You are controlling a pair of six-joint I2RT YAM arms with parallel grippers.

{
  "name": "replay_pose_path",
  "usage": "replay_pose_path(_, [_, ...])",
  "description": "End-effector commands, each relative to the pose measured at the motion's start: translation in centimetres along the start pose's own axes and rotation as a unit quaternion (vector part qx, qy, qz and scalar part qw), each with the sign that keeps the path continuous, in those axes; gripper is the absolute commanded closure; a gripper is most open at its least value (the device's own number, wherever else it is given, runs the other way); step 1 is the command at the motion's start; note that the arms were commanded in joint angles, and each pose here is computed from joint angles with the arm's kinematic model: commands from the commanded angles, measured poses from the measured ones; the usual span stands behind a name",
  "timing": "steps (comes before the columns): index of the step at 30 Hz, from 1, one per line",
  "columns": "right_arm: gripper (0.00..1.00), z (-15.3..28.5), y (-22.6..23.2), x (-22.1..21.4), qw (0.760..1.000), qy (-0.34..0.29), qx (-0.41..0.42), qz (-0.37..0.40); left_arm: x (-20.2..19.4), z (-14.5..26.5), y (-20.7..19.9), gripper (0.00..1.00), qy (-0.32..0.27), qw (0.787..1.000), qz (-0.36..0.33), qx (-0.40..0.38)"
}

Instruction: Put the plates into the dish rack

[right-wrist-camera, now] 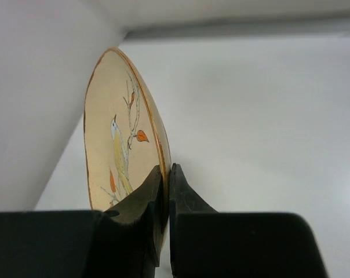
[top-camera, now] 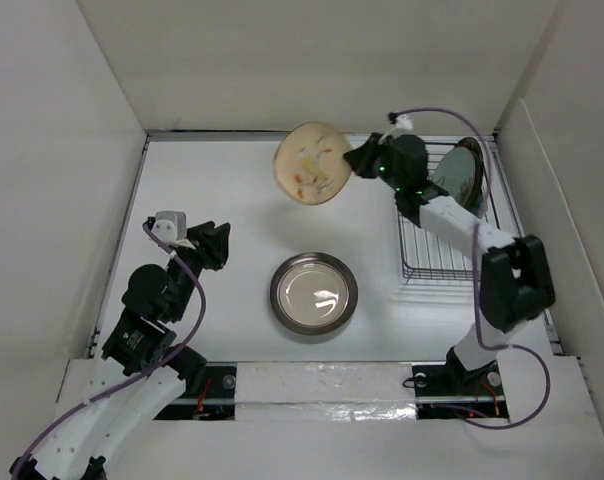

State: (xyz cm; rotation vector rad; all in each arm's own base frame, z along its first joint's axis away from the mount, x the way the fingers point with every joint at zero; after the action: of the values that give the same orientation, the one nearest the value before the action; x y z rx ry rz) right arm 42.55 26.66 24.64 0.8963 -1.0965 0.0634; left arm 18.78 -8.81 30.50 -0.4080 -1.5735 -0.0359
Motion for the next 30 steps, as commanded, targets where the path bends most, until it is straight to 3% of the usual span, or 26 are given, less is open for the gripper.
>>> replay_pose_path(1, [1.0,6.7,0.9,10.5,0.97,-0.213,-0.1,0.064,1.5,0.5,-0.6,0.65,-0.03,0.999,0.013,-0.022])
replay_pose_path(2, [1.0,9.5,0.2,13.0,0.946,-0.265,-0.171,0.073,1.5,0.6,-0.7,0.65,-0.029,0.999,0.015,-0.025])
replay_pose_path(4, [1.0,12.4,-1.4,14.0,0.913,-0.275,-0.273,0.125,1.8,0.9,-0.8,0.65,-0.036,0.999,0.017,-0.034])
replay_pose_path(5, [1.0,14.4,-2.4,14.9,0.883,-0.299,-0.338,0.129,1.9,0.9,-0.9,0.65,-0.038,0.998,0.017,-0.038])
replay_pose_path(9, [1.0,20.7,-4.0,18.2,0.795,-0.314,-0.479,0.201,1.8,1.0,-0.6,0.65,-0.04,0.999,0.017,-0.029])
replay_pose_path(11, [1.0,22.3,-4.3,19.7,0.778,-0.303,-0.503,0.223,1.9,0.9,-0.9,0.65,-0.041,0.998,0.018,-0.039])
replay_pose_path(19, [1.0,24.4,-7.6,19.9,0.73,-0.233,-0.583,0.271,1.3,0.3,-0.9,0.65,-0.029,0.999,0.016,-0.035])
replay_pose_path(30, [1.0,21.8,-11.0,19.6,0.734,-0.177,-0.575,0.314,1.0,0.0,-0.8,0.65,-0.022,0.999,0.013,-0.028])
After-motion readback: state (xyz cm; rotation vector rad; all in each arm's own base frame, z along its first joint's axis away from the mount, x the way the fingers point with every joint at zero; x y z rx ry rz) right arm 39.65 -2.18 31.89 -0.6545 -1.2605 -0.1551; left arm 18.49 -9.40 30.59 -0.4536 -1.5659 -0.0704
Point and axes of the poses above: each gripper's point midway between its finger pads, its own z axis back along the fingers, its own y axis along the line the jaws close on, x = y × z, the point moved 5 cm from there along z, back along the fingers, and after that the axes turned 2 degrees about -z, right-handed, at the moved point
